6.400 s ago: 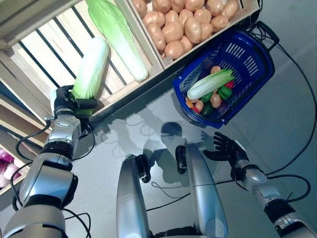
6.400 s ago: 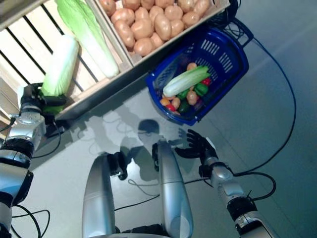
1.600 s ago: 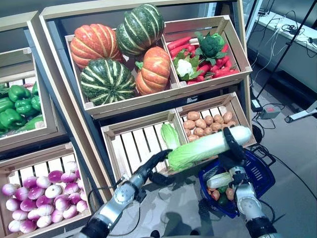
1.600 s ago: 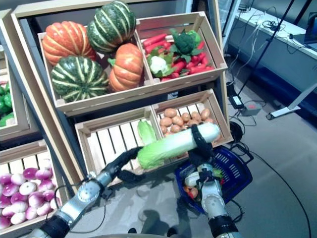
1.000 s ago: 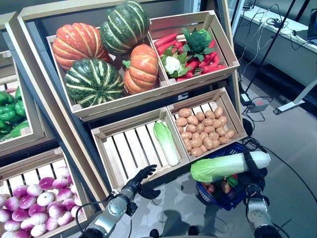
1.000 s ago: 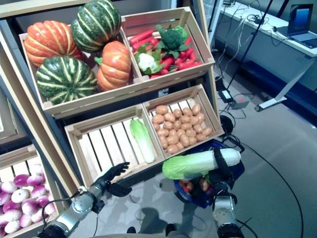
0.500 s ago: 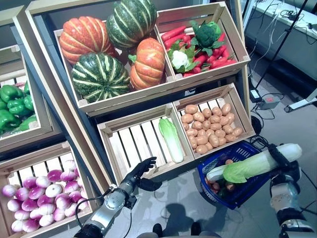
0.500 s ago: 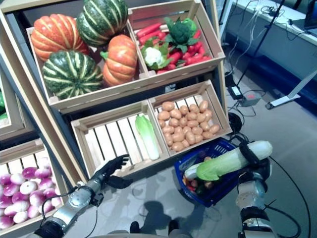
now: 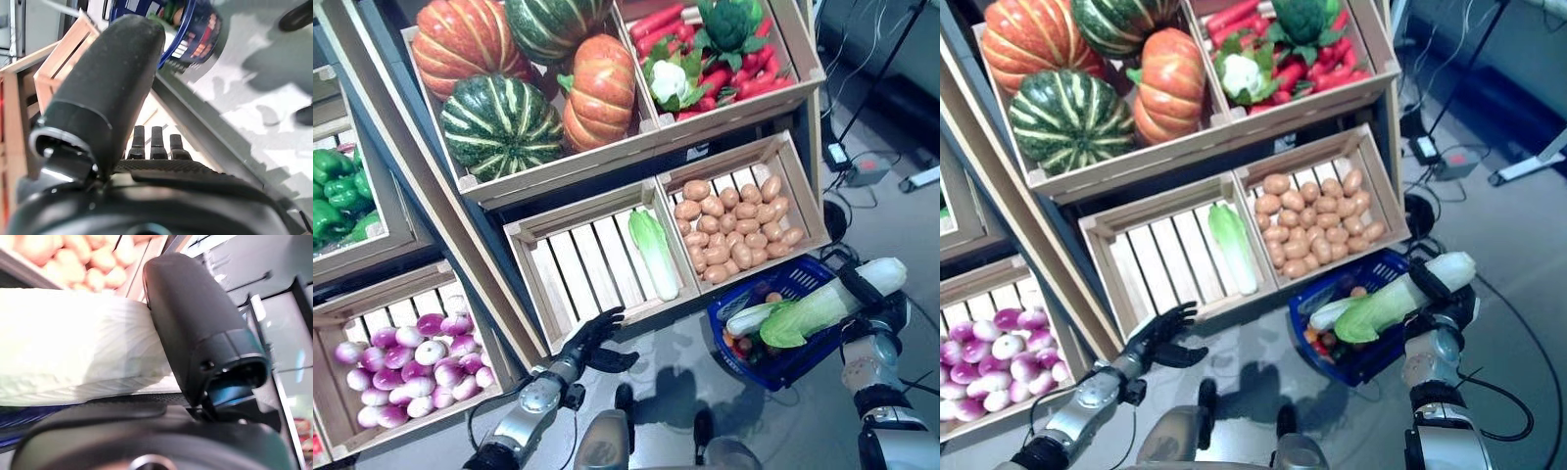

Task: Put vegetables into the basket

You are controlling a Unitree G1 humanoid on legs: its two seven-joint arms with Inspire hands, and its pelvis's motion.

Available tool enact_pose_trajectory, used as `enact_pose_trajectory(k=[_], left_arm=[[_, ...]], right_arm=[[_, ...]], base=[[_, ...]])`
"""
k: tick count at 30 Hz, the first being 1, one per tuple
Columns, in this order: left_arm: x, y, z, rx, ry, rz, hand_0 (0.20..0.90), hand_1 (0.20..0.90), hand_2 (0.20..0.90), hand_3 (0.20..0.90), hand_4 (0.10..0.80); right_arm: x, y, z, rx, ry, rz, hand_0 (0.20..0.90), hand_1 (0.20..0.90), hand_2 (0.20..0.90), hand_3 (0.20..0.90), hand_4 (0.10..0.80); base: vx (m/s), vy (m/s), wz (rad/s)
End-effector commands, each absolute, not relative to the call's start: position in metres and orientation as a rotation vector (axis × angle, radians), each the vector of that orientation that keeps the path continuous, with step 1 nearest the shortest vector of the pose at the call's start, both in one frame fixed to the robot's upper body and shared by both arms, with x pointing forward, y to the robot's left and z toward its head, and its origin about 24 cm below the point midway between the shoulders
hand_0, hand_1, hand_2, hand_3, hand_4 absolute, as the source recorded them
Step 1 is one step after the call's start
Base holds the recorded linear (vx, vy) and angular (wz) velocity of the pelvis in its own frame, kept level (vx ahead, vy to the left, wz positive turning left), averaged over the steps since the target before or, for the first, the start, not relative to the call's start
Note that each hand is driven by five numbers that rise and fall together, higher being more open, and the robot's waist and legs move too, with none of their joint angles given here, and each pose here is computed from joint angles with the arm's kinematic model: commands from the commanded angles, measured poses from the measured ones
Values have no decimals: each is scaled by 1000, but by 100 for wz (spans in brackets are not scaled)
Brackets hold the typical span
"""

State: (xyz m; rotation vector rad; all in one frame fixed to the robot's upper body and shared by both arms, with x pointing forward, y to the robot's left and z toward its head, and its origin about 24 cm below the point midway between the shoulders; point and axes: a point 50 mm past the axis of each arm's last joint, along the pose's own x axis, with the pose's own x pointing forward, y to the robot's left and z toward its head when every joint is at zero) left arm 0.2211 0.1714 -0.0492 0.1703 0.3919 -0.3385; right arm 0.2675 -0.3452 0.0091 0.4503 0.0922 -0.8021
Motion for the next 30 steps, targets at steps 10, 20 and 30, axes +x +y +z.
enact_pose_trajectory(k=[10, 20, 30], left_arm=[[278, 174, 38, 97, -44, -251, 900, 900, 900, 900, 800], [283, 154, 89, 14, -313, -314, 900, 900, 900, 900, 800], [279, 150, 128, -8, -523, -314, 900, 900, 900, 900, 800]], right_arm=[[320, -328, 92, 193, -193, -697, 300, 300, 300, 300, 400], [326, -353, 147, 89, -317, -774, 300, 300, 300, 300, 400], [333, -363, 163, 71, -255, -795, 900, 900, 900, 900, 800]], base=[[33, 0, -62], [-83, -93, 6], [-49, -42, 17]])
